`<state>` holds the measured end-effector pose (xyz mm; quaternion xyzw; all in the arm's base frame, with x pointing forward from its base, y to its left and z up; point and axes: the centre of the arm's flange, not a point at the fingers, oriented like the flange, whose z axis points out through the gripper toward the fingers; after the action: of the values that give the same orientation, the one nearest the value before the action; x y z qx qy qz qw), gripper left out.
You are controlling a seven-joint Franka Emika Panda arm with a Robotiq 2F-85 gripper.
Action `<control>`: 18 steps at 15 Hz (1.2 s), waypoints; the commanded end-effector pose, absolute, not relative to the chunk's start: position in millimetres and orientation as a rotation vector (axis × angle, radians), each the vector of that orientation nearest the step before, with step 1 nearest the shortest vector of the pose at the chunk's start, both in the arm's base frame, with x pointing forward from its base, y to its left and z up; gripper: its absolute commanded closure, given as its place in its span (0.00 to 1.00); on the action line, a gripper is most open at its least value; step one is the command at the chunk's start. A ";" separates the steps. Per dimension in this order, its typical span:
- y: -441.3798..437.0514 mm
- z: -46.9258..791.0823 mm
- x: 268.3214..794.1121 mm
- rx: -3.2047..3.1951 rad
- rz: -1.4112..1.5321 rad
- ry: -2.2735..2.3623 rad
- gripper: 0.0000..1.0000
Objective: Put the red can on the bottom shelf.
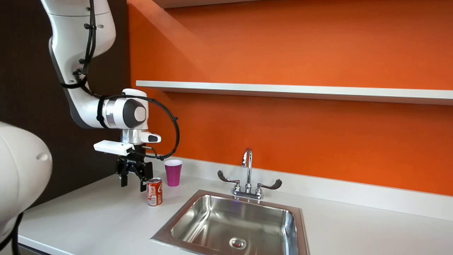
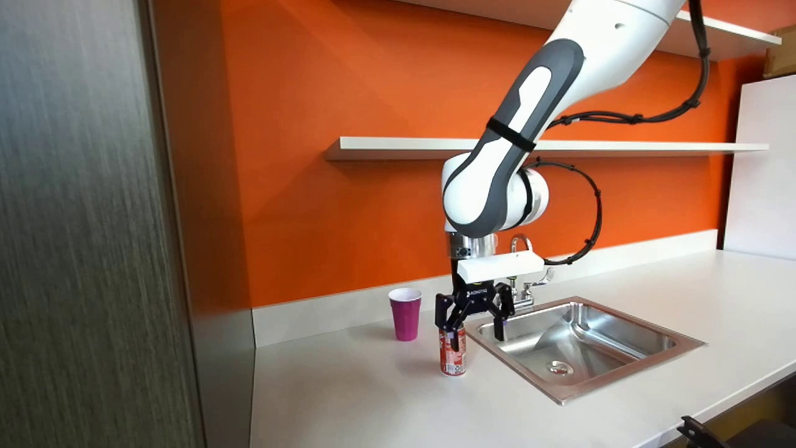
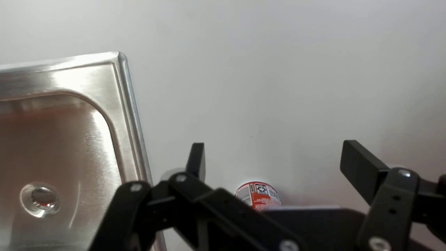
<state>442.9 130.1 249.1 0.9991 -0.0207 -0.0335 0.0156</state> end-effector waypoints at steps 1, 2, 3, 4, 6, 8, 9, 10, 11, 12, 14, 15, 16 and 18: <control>133.1 232.5 468.5 3.090 -0.086 -0.079 0.00; 132.5 228.4 472.3 3.091 -0.091 -0.078 0.00; 130.9 224.8 475.5 3.091 -0.094 -0.078 0.00; 130.6 221.4 478.5 3.090 -0.098 -0.077 0.00; 129.8 215.3 483.0 3.086 -0.108 -0.077 0.00; 129.2 209.9 484.7 3.086 -0.115 -0.078 0.00; 129.2 207.5 485.3 3.086 -0.119 -0.080 0.00; 130.3 205.2 484.9 3.086 -0.121 -0.078 0.00; 131.2 203.2 485.0 3.085 -0.124 -0.077 0.00; 131.9 201.5 484.4 3.086 -0.124 -0.078 0.00; 132.9 200.0 482.7 3.089 -0.109 -0.086 0.00; 133.0 200.1 481.4 3.092 -0.100 -0.084 0.00; 132.7 200.1 480.1 3.093 -0.090 -0.090 0.00; 131.8 200.1 478.3 3.091 -0.075 -0.098 0.00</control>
<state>480.4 130.3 200.8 0.9989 -0.0190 -0.0382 0.0196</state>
